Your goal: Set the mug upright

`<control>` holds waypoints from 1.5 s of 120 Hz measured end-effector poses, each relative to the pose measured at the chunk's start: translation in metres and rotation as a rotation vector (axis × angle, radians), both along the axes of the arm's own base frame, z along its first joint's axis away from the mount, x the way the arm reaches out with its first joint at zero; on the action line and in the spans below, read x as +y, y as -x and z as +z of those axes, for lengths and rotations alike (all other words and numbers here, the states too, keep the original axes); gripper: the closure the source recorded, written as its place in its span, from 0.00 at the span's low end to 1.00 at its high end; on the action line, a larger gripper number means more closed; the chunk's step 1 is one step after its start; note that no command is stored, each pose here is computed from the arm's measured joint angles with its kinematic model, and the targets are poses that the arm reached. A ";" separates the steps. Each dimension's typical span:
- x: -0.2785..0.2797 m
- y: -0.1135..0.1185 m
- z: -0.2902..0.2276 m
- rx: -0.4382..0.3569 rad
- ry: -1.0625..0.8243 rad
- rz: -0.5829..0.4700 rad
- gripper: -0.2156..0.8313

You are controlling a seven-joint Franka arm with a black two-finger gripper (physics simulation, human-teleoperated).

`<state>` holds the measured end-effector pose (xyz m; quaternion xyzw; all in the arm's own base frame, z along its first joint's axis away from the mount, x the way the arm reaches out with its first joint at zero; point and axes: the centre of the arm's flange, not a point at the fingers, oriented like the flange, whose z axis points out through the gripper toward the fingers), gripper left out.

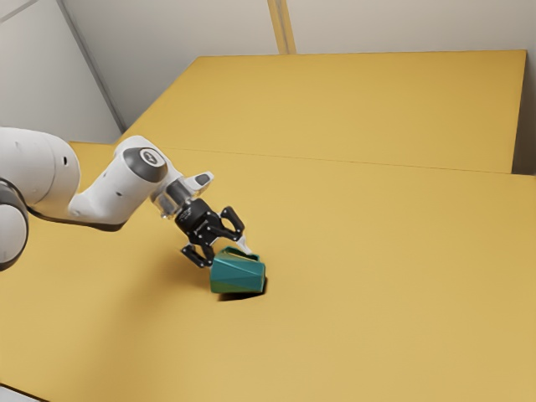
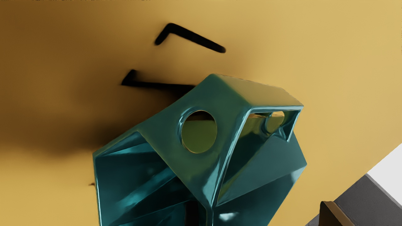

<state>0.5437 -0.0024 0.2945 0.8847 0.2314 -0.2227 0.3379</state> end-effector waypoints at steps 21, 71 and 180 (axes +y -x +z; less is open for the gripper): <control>-0.009 -0.005 0.004 -0.024 -0.006 -0.016 0.76; -0.039 -0.023 0.034 -0.123 -0.031 -0.057 0.94; -0.039 0.028 0.098 -0.510 -0.794 -0.540 0.96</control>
